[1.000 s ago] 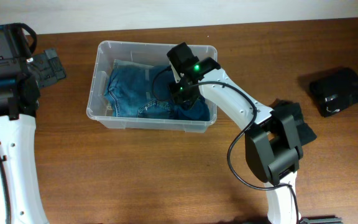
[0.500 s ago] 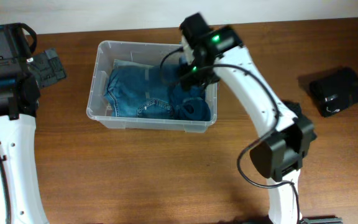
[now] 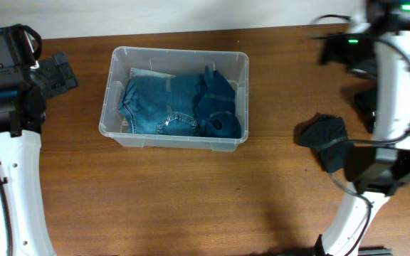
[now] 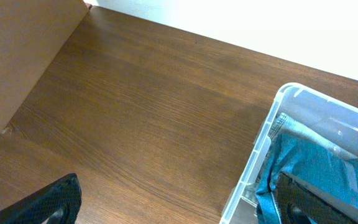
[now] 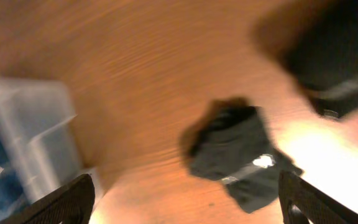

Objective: Pack container
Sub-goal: 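Release the teal shirt and grasp a taped black shirt with the right gripper, then lift the black shirt with the right gripper and carry it over the bin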

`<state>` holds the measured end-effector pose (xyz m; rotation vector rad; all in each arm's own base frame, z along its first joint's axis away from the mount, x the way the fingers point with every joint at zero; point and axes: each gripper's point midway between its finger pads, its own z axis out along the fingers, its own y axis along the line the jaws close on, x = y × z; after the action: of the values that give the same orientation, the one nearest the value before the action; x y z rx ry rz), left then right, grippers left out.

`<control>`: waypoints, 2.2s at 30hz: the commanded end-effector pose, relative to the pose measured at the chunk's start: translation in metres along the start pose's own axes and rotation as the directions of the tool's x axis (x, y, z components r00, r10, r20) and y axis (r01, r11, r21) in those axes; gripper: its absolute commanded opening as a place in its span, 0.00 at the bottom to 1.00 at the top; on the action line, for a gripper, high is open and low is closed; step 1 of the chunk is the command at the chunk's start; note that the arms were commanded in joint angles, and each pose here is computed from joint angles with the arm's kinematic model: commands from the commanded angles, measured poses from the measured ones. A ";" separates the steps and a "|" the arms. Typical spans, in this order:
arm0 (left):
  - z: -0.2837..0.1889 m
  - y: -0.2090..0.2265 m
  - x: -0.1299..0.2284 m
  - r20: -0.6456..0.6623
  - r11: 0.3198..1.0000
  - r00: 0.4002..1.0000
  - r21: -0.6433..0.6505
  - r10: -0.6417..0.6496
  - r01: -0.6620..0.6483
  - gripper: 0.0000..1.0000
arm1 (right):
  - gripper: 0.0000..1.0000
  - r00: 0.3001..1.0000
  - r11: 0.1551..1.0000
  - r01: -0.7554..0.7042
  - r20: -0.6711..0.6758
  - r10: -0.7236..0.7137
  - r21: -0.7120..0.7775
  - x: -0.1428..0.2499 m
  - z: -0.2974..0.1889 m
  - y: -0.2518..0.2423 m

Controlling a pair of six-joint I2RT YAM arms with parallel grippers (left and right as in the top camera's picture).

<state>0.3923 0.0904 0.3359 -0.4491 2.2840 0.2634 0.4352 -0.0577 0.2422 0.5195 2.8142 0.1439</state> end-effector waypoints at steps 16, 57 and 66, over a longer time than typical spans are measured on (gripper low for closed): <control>0.021 -0.005 0.003 -0.041 1.000 0.999 0.002 -0.002 0.003 0.99 | 0.87 0.823 0.834 -0.549 -0.136 0.551 0.053 0.037 0.100 -0.215; 0.026 -0.008 0.004 -0.045 1.000 0.999 0.008 -0.001 0.002 0.99 | 0.04 0.960 0.958 -0.270 0.053 0.276 -0.093 0.007 0.080 -0.161; 0.026 -0.008 -0.001 -0.027 1.000 1.000 0.010 -0.006 0.006 0.99 | 0.04 0.965 0.965 0.194 0.210 -0.155 -0.178 0.008 -0.027 0.016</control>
<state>0.4103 0.0915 0.3142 -0.4475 2.3270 0.2608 0.4203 -0.1013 0.2242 0.4845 2.6651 0.2906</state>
